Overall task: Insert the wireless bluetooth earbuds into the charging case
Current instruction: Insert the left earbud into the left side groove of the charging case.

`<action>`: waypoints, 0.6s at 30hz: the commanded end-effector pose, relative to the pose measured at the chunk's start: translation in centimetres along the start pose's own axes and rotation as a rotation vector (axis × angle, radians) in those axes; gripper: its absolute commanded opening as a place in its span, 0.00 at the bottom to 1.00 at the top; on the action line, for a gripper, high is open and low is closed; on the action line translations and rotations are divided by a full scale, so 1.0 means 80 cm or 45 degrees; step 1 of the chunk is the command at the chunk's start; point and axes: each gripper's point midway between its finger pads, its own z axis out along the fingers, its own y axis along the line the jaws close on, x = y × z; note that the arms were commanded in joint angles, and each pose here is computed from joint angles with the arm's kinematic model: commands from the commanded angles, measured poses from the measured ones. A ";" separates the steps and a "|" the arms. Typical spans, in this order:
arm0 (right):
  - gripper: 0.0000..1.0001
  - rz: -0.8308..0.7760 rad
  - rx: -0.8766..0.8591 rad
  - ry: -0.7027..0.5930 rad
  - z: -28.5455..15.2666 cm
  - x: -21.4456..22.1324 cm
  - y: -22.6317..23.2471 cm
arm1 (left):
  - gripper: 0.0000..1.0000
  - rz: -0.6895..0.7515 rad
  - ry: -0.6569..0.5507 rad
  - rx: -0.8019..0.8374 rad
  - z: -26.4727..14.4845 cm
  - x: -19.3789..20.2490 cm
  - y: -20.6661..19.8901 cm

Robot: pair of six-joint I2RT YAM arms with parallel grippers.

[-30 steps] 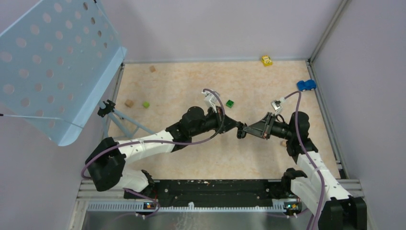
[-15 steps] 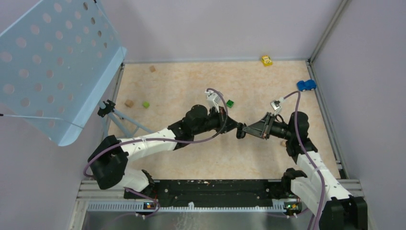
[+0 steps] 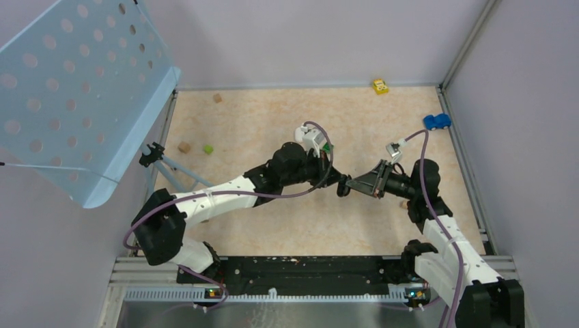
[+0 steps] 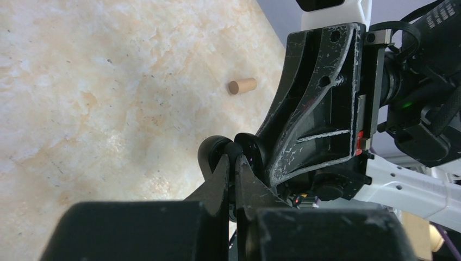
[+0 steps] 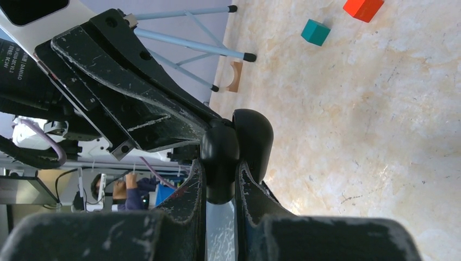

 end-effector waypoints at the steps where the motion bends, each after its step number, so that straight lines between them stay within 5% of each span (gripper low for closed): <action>1: 0.00 -0.067 -0.070 0.018 0.001 0.001 0.019 | 0.10 0.044 0.007 -0.041 0.005 -0.010 -0.002; 4: 0.00 -0.065 -0.069 0.022 0.002 0.002 0.018 | 0.25 0.039 0.021 -0.031 0.004 -0.010 -0.006; 18: 0.00 -0.058 -0.056 0.019 0.002 0.002 0.014 | 0.46 0.060 -0.037 -0.018 -0.014 -0.031 -0.022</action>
